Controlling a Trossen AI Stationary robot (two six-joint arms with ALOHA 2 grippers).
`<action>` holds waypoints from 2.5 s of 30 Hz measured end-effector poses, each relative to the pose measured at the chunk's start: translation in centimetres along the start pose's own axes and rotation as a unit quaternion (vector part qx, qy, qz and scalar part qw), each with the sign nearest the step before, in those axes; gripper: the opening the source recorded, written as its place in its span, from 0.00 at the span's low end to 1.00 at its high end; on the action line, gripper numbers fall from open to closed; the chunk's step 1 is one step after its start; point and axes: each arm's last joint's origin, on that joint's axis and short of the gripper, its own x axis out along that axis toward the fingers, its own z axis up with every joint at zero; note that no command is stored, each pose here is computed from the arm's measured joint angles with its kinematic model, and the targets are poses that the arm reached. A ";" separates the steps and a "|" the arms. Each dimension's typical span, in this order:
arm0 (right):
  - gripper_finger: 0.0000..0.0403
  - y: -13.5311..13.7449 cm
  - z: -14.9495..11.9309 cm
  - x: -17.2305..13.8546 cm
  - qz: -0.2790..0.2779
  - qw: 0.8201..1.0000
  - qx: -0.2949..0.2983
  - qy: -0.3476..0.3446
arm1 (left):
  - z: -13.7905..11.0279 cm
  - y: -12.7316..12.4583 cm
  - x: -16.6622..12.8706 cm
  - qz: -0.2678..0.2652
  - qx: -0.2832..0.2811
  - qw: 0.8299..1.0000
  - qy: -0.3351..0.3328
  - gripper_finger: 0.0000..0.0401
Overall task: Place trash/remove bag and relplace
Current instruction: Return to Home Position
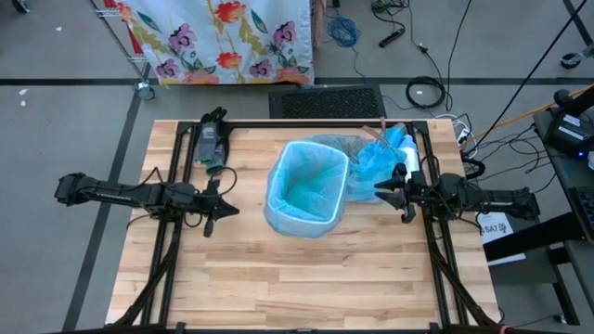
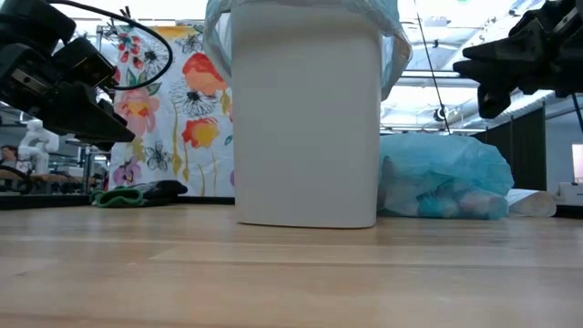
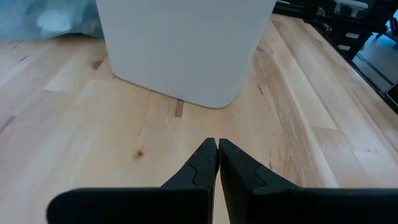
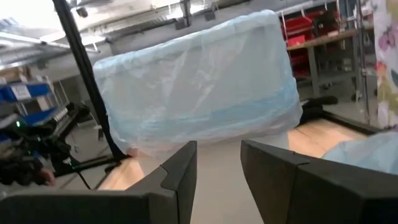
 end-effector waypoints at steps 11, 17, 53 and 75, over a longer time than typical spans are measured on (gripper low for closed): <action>0.29 -0.3 -0.8 0.0 -0.016 0.999 -0.022 0.042 | 0.0 0.0 0.0 0.001 0.000 1.000 0.000 0.05; 0.29 -0.3 -0.9 0.0 -0.017 0.999 -0.021 0.046 | 0.0 0.0 0.0 0.001 0.000 1.000 0.000 0.05; 0.29 -0.3 -0.9 0.0 -0.017 0.999 -0.021 0.045 | 0.0 0.0 0.0 0.002 0.000 1.000 -0.001 0.05; 0.29 -0.3 -0.9 0.0 -0.017 0.999 -0.021 0.045 | 0.0 0.0 0.0 0.002 0.000 1.000 -0.001 0.05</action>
